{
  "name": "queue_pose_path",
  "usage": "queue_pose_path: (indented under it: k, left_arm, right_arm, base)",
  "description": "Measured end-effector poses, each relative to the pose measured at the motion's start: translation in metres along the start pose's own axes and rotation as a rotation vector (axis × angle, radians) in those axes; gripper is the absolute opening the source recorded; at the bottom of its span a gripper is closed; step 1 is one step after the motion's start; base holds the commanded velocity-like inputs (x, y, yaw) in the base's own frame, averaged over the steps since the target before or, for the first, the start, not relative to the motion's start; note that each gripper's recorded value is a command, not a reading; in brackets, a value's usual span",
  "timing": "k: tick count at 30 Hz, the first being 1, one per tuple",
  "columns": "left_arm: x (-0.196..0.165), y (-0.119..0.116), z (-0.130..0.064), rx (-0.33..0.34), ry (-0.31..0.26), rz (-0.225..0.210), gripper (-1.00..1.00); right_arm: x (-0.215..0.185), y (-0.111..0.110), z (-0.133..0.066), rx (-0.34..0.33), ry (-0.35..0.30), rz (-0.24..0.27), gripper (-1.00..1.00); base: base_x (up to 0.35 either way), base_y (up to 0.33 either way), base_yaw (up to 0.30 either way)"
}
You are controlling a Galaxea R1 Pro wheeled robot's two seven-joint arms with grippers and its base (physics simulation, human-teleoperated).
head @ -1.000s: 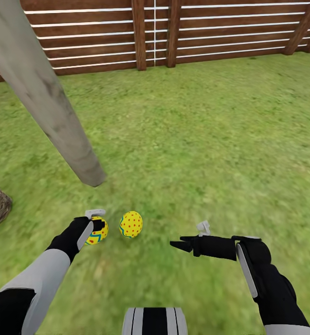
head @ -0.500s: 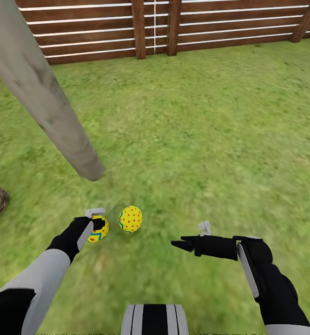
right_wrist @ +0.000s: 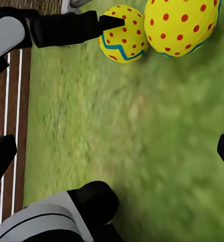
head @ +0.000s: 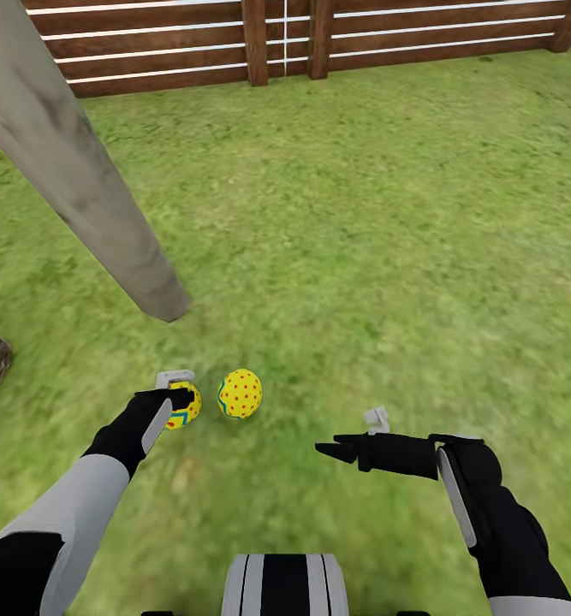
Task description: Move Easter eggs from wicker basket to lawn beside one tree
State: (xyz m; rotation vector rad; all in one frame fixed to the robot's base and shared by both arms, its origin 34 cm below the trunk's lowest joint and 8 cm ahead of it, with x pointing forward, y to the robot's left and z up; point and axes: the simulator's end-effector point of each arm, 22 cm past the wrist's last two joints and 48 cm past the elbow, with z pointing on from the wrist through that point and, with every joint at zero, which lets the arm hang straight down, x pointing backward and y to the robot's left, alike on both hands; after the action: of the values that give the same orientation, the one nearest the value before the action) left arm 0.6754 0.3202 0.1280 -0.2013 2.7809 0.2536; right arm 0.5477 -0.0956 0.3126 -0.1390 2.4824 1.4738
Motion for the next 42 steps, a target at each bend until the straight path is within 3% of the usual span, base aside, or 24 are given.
queue_pose_path:
  k: [26,27,42]
  left_arm:
    - [-0.0066,-0.0009,0.0018,0.004,-0.017,-0.004,-1.0]
    - [-0.0066,-0.0009,0.0018,0.004,-0.017,-0.004,1.0]
    - [-0.0069,-0.0009,0.0019,0.003,-0.018,-0.002,1.0]
  right_arm:
    - [0.0041,-0.0045,0.0034,0.0,0.007,0.012,1.0]
    - [0.0041,-0.0045,0.0034,0.0,0.007,0.012,1.0]
    - [0.0041,-0.0048,0.0032,0.001,0.006,0.013,1.0]
  base:
    - [0.0,0.0,0.0]
    - [0.0,0.0,0.0]
    - [0.0,0.0,0.0]
